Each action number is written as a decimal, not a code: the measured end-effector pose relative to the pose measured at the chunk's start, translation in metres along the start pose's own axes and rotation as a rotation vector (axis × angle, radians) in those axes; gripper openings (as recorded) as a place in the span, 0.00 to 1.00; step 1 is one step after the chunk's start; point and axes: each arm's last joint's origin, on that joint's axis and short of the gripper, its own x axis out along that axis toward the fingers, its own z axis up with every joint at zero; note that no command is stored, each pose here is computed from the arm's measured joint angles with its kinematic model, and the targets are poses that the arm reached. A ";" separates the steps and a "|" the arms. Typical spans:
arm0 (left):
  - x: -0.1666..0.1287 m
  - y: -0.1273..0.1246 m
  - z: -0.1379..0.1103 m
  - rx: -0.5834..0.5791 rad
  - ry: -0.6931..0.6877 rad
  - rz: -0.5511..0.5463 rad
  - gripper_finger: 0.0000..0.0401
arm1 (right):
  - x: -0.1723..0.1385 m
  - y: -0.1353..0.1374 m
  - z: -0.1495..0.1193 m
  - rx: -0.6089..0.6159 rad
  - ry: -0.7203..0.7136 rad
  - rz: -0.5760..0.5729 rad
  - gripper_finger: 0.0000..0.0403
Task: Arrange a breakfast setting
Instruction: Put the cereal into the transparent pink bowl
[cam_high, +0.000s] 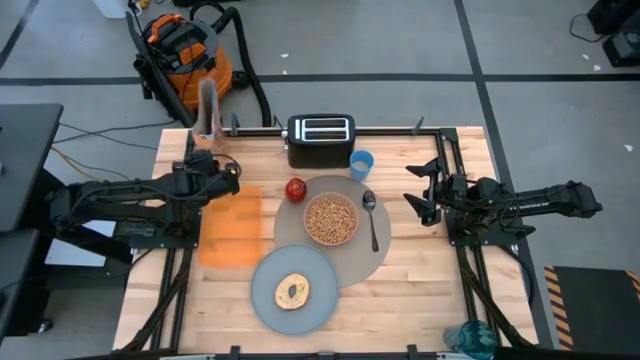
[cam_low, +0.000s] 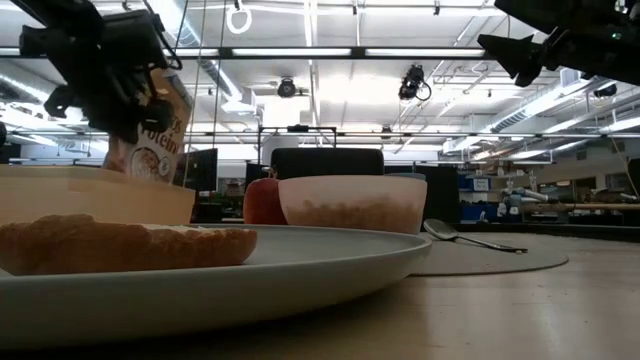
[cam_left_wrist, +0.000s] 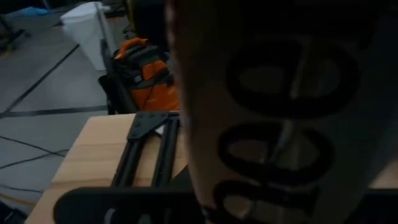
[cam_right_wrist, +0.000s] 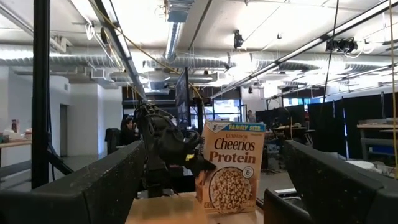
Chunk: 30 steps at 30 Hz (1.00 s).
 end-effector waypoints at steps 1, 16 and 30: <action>0.001 0.001 0.000 -0.003 -0.003 0.009 0.03 | 0.000 0.000 0.000 -0.001 0.001 0.000 0.96; 0.002 -0.002 0.014 -0.036 0.123 -0.039 0.39 | 0.000 0.000 -0.003 0.026 0.026 -0.007 0.96; -0.020 -0.005 0.077 0.007 0.085 -0.117 0.68 | 0.000 0.000 -0.004 0.034 0.044 0.002 0.96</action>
